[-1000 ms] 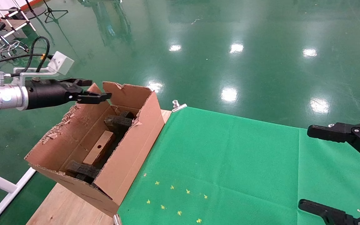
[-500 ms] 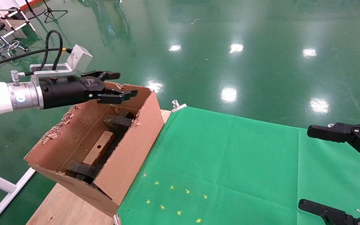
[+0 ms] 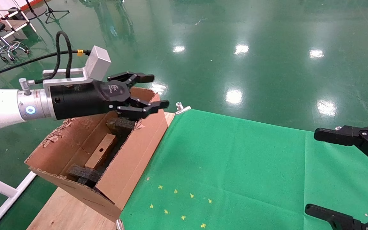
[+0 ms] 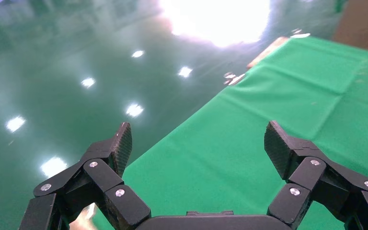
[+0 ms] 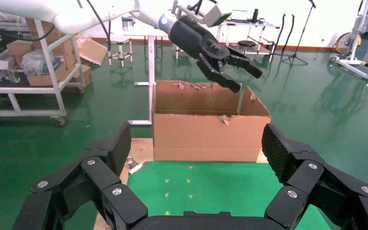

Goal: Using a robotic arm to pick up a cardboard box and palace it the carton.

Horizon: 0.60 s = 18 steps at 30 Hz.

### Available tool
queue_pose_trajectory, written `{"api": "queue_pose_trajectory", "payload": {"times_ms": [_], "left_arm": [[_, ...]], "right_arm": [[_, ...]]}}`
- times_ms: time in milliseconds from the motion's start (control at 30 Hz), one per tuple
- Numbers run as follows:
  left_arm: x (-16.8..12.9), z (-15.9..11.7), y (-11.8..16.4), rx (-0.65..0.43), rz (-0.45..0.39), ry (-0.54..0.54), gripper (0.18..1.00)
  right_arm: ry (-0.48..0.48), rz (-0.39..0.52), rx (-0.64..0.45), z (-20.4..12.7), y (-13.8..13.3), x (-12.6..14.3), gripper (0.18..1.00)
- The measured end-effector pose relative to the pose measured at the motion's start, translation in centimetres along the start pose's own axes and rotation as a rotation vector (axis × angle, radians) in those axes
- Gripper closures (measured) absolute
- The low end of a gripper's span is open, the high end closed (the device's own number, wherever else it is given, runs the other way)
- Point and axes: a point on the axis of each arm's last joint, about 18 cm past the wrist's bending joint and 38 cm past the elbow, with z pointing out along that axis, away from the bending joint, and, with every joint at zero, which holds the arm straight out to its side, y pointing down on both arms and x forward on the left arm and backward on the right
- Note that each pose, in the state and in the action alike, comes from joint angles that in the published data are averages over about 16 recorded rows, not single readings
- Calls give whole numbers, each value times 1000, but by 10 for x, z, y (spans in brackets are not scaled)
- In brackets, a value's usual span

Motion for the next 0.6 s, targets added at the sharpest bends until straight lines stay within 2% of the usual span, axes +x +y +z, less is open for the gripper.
{"api": "queue_pose_trajectory", "payload": {"times_ms": [600], "left_arm": [[95,14,-29,183,71,333,184]], "right_arm": [[0,0,0,0,0,0,178]]}}
